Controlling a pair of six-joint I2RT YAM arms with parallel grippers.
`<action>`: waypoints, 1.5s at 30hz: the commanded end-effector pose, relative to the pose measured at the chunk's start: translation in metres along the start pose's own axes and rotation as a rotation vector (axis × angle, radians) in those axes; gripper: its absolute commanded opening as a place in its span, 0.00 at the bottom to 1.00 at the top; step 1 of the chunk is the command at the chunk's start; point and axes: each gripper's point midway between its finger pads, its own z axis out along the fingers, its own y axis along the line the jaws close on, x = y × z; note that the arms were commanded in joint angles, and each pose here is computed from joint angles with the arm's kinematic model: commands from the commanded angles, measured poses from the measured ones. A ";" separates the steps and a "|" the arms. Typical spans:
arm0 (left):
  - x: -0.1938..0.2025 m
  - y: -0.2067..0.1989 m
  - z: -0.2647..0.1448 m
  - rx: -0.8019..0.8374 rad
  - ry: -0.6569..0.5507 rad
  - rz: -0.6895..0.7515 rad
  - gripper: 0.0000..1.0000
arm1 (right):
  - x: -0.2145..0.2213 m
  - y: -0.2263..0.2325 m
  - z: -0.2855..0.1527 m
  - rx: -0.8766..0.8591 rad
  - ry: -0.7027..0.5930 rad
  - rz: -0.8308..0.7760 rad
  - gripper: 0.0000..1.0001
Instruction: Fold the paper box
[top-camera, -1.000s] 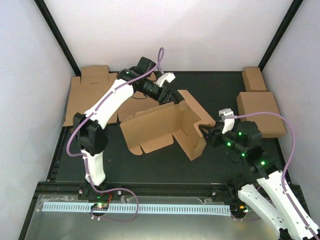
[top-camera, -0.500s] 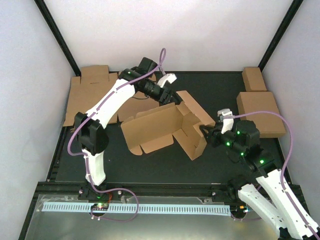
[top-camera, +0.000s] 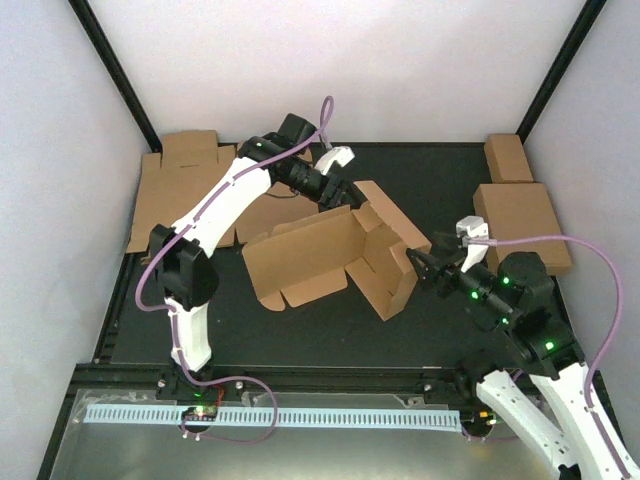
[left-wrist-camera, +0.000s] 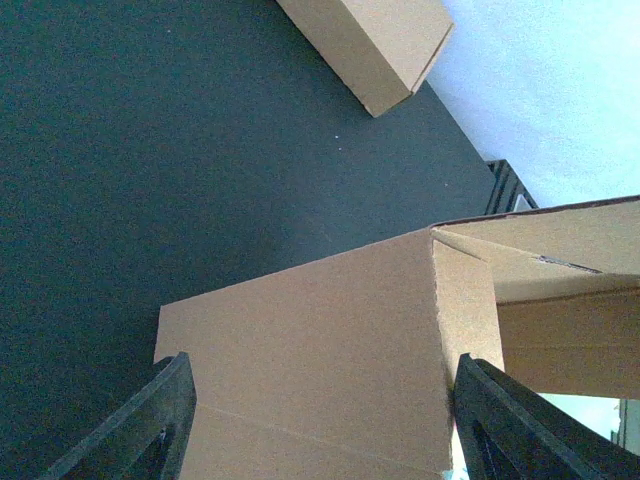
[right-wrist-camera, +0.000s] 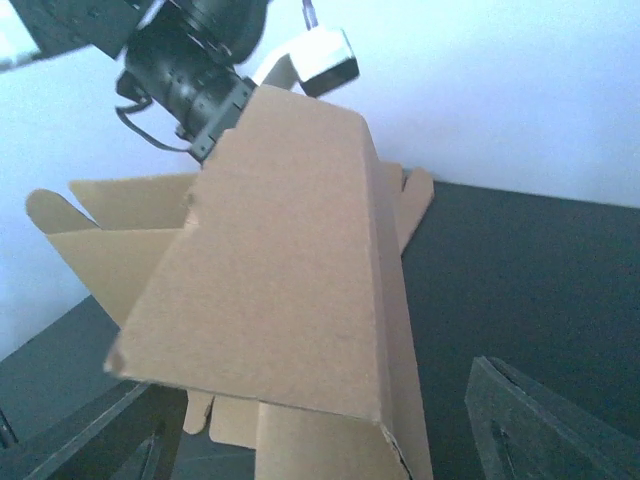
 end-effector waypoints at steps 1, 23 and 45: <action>0.006 0.008 0.006 -0.039 0.041 -0.002 0.73 | -0.029 0.017 -0.016 -0.064 -0.099 -0.032 0.80; 0.007 0.005 0.004 -0.041 0.046 -0.005 0.72 | -0.029 0.019 0.034 -0.100 0.154 0.063 0.63; -0.014 -0.010 -0.014 -0.026 -0.044 0.023 0.74 | 0.029 0.009 0.037 -0.093 0.360 -0.041 0.59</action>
